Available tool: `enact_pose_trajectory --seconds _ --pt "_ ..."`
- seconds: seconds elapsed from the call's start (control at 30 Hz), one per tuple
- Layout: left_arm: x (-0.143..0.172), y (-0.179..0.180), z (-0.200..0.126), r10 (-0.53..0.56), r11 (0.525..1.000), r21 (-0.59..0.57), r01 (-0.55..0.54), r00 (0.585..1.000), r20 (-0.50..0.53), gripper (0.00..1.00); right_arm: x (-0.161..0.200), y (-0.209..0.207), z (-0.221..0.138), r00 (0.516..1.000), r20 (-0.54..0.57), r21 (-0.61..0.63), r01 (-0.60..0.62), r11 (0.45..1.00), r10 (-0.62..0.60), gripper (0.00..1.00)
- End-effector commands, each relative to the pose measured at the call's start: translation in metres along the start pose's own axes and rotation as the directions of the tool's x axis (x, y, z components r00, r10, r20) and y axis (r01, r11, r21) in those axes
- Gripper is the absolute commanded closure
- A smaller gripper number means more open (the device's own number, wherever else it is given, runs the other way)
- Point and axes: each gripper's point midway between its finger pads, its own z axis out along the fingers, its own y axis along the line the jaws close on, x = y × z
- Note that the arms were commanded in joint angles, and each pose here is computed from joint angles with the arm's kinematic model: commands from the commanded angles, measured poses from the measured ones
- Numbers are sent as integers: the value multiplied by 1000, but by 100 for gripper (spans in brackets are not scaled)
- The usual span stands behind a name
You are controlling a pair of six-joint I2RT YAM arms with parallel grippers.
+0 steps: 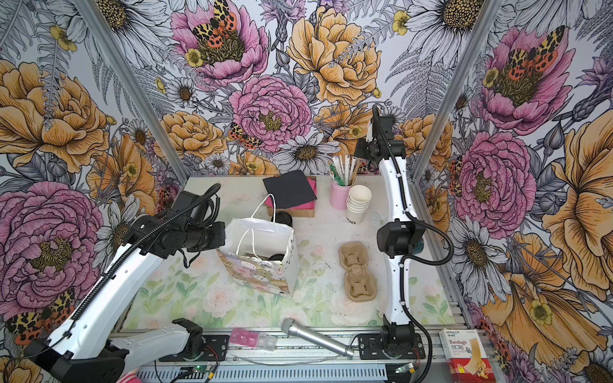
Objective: Pack a coffee takeout order
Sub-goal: Pick up the straw from the storage cup.
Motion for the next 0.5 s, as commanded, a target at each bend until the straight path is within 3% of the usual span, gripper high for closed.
enact_pose_trajectory --seconds 0.0,0.47 --pt "-5 -2 -2 9 1000 12 -9 1000 15 100 -35 17 -50 992 120 -11 40 999 -38 100" --pt "-3 -2 -6 -6 1000 26 5 999 33 100 -69 63 -160 953 290 -62 111 992 -88 100"
